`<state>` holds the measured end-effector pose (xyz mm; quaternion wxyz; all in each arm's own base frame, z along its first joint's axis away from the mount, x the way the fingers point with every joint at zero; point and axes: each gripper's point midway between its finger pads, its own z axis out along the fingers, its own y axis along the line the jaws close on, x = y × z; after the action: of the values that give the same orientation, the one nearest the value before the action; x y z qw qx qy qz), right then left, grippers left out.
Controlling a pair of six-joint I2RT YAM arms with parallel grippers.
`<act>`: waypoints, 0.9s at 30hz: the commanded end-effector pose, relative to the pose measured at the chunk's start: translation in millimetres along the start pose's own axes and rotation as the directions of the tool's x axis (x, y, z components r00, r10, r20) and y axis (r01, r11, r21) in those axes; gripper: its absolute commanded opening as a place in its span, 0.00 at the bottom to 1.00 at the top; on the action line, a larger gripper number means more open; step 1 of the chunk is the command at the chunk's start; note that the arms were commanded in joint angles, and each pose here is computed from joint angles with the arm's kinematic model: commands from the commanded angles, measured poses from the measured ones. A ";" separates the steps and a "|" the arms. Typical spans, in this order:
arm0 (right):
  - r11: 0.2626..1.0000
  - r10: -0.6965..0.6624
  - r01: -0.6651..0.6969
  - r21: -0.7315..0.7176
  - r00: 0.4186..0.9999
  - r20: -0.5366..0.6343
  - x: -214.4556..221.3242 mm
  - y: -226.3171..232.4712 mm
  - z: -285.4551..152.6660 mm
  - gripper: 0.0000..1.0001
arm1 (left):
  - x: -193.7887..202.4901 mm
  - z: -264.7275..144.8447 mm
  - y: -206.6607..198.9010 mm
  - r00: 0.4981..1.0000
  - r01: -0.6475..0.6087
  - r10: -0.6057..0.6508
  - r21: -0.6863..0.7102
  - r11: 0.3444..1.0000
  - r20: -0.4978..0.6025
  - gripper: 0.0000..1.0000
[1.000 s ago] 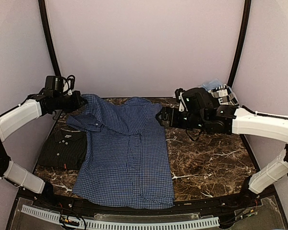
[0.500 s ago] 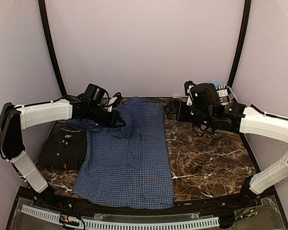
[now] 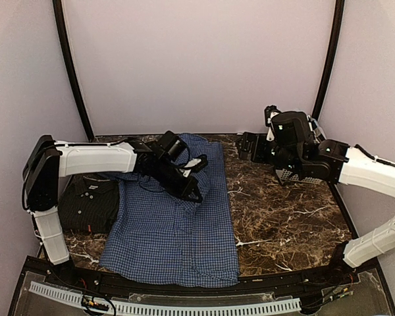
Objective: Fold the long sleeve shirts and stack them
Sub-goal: Fold the flattened shirt at the center of the board.
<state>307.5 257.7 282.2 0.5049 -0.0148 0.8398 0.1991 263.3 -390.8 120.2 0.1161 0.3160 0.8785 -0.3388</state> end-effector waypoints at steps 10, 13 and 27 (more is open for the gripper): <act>0.999 0.001 -0.002 0.038 1.000 0.021 0.3 -13.0 -2.9 0.99 | 50.6 38.5 -50.5 0.974 -0.066 0.075 0.050 0.997 -0.213 0.00; 0.999 0.004 -0.005 0.033 1.000 0.017 1.5 -12.3 -2.6 0.99 | 56.2 44.8 -54.2 0.970 -0.063 0.072 0.046 0.997 -0.233 0.00; 1.000 0.013 -0.013 0.014 1.000 -0.011 10.1 -12.5 -4.1 0.99 | 70.7 58.2 -66.4 0.957 -0.054 0.071 0.068 0.996 -0.280 0.03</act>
<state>303.3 250.7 266.0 0.4948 -0.0152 0.8488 0.1857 176.0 -433.6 80.1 0.0113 0.3899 0.8670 -0.3102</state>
